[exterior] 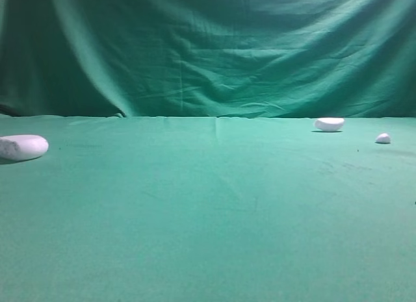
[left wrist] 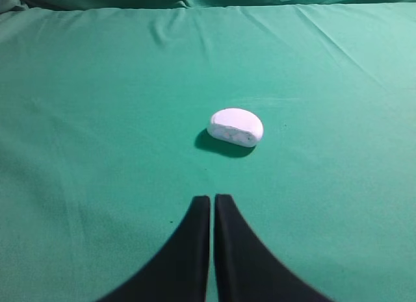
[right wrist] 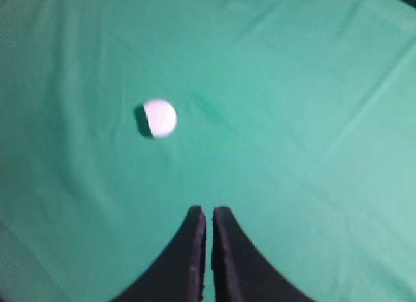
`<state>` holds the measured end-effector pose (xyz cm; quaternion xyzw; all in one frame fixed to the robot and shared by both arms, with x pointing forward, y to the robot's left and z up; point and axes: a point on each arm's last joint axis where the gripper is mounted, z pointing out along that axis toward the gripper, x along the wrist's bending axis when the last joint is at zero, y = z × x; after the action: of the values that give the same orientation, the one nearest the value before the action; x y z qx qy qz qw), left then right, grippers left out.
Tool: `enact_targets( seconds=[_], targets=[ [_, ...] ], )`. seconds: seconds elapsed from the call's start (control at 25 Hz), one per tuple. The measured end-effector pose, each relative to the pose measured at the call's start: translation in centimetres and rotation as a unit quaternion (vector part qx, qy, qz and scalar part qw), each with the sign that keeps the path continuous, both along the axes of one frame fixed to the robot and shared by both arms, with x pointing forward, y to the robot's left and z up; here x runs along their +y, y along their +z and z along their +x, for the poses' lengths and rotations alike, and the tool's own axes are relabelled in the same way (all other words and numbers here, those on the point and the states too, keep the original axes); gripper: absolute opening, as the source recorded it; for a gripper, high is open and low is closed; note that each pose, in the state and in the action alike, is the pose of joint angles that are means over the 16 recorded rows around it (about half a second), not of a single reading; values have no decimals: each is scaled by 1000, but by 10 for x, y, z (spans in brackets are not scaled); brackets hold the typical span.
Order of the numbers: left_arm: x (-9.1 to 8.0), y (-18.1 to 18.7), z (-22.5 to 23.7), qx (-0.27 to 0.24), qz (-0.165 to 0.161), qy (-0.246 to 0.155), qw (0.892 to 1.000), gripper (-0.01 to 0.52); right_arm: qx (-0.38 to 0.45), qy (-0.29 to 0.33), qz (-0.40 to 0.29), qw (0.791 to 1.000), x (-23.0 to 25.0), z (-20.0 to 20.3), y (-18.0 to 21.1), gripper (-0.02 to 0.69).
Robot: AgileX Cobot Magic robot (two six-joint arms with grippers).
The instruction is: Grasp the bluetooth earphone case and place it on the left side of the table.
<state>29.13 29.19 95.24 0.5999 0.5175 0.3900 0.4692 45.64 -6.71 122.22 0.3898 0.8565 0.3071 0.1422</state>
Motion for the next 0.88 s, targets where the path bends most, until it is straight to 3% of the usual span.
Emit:
enact_targets(
  seconds=[0.36,0.88],
  targets=[
    [0,0,0,0,0,0,1000,0,9,-24,-12,1000,-61,-51,-14,0],
    [0,0,0,0,0,0,1000,0,-14,31,-27,999,-114,-101,-37,0]
  ],
)
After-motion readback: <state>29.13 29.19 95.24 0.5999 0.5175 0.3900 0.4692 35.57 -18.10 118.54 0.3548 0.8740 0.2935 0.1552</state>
